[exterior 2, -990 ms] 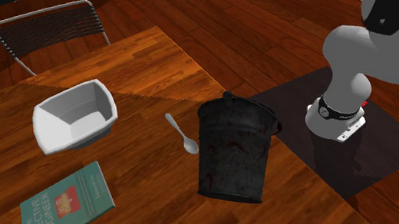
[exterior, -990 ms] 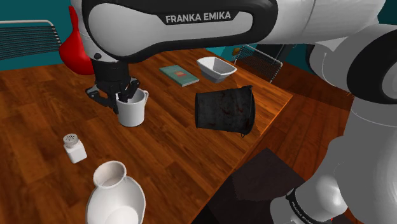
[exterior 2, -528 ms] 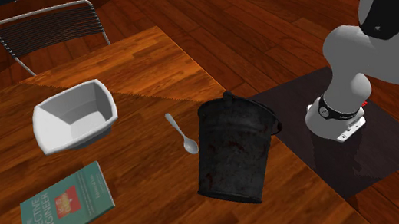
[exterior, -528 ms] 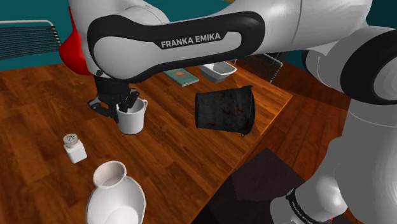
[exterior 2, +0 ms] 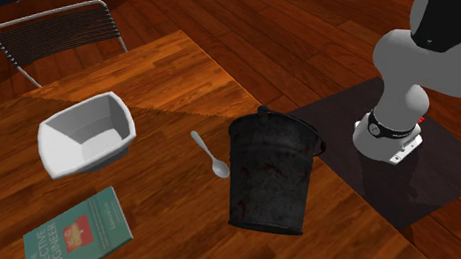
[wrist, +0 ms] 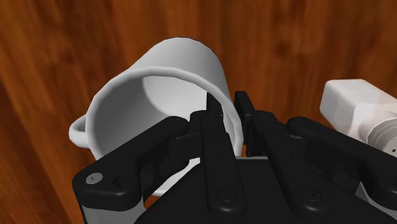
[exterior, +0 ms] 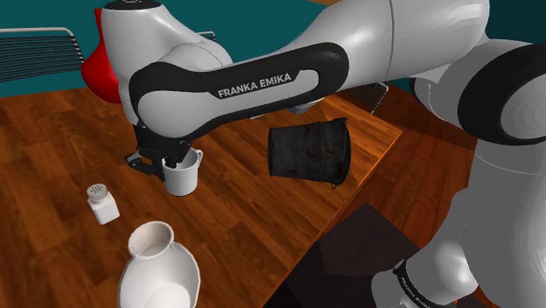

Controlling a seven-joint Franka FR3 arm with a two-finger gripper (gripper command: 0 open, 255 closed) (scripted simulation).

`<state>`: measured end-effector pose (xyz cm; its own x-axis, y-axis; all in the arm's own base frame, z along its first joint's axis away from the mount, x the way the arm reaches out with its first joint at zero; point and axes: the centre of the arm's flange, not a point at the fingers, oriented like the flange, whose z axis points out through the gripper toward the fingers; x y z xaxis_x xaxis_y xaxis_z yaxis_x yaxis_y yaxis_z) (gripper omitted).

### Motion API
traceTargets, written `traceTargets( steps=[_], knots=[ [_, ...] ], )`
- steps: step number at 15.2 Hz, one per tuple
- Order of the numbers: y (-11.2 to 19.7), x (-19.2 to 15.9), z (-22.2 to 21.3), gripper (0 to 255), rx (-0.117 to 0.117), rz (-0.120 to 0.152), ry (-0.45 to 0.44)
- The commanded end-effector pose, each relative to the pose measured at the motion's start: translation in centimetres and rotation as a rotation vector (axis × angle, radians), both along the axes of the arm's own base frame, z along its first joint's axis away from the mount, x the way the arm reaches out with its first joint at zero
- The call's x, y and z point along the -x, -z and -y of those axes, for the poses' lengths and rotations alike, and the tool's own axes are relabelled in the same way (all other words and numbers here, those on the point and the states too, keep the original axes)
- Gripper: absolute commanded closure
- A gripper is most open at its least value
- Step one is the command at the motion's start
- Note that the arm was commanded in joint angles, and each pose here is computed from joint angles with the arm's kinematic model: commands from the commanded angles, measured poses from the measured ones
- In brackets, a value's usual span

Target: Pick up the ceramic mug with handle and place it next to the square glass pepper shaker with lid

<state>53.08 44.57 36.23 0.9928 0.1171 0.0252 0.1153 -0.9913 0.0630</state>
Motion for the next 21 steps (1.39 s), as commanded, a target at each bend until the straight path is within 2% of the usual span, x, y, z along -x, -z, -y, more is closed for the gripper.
traceTargets(
  steps=[1,8,9,14,18,21],
  knots=[
    [1.1,-0.1,0.0,255,-0.001,0.0,0.0],
    [1.1,-0.1,0.0,255,-0.001,0.0,0.0],
    [1.1,-0.1,0.0,0,-0.001,0.0,0.0],
    [1.1,-0.1,0.0,0,-0.001,0.0,0.0],
    [-3.9,0.1,-0.3,0,-0.001,0.0,0.0],
    [-3.9,0.1,-0.3,0,-0.001,0.0,0.0]
  ],
)
